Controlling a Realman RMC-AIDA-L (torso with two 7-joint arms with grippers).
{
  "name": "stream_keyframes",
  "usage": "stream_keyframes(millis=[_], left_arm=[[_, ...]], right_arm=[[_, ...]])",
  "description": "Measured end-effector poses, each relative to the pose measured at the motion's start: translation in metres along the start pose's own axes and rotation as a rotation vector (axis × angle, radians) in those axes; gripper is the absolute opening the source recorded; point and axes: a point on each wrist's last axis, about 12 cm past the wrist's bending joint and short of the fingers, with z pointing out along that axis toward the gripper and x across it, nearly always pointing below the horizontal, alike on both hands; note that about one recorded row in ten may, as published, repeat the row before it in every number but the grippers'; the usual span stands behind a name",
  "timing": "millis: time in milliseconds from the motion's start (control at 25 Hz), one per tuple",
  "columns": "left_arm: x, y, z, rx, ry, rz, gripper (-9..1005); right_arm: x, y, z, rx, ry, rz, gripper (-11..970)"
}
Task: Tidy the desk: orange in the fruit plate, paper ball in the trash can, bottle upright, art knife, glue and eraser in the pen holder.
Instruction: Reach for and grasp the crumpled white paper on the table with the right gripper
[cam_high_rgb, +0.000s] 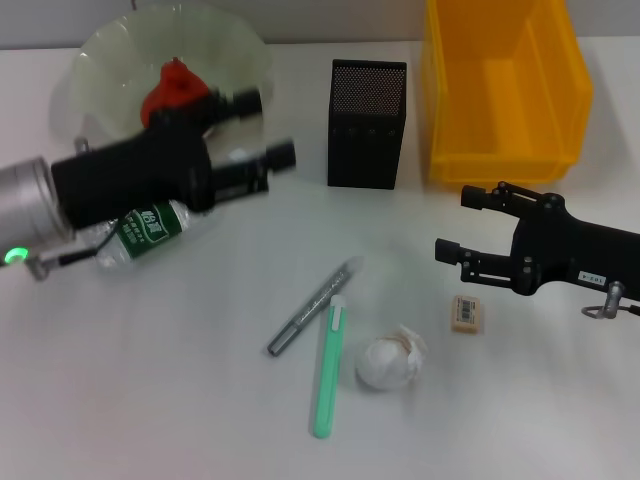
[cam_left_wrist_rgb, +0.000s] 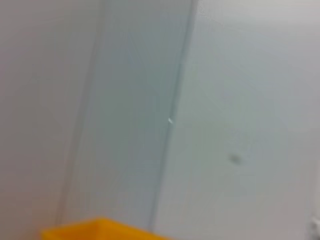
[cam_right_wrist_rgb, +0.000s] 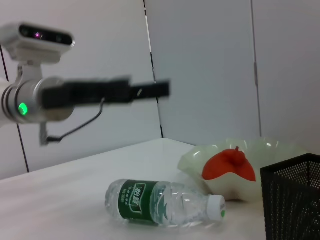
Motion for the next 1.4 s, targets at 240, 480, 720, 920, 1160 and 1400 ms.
stream_keyframes(millis=[240, 480, 720, 920, 1160, 1400], left_arm=[[0.013, -0.007, -0.012, 0.063, 0.118, -0.009, 807], [0.024, -0.014, -0.032, 0.118, 0.231, -0.003, 806], [0.025, -0.014, -0.037, 0.121, 0.258, 0.004, 806], [0.027, -0.014, -0.044, 0.134, 0.293, 0.031, 805], [0.027, -0.014, -0.045, 0.137, 0.295, 0.041, 804], [0.028, -0.016, -0.045, 0.155, 0.3, 0.04, 804]], right_arm=[[-0.009, -0.004, -0.001, -0.034, -0.003, 0.022, 811], [-0.017, -0.006, 0.002, -0.089, 0.053, 0.043, 811], [-0.028, -0.007, 0.011, -0.178, 0.141, 0.059, 811], [-0.047, -0.009, 0.019, -0.259, 0.228, 0.037, 811], [-0.064, -0.013, 0.029, -0.315, 0.326, 0.022, 812], [-0.073, -0.014, 0.044, -0.366, 0.45, -0.02, 812]])
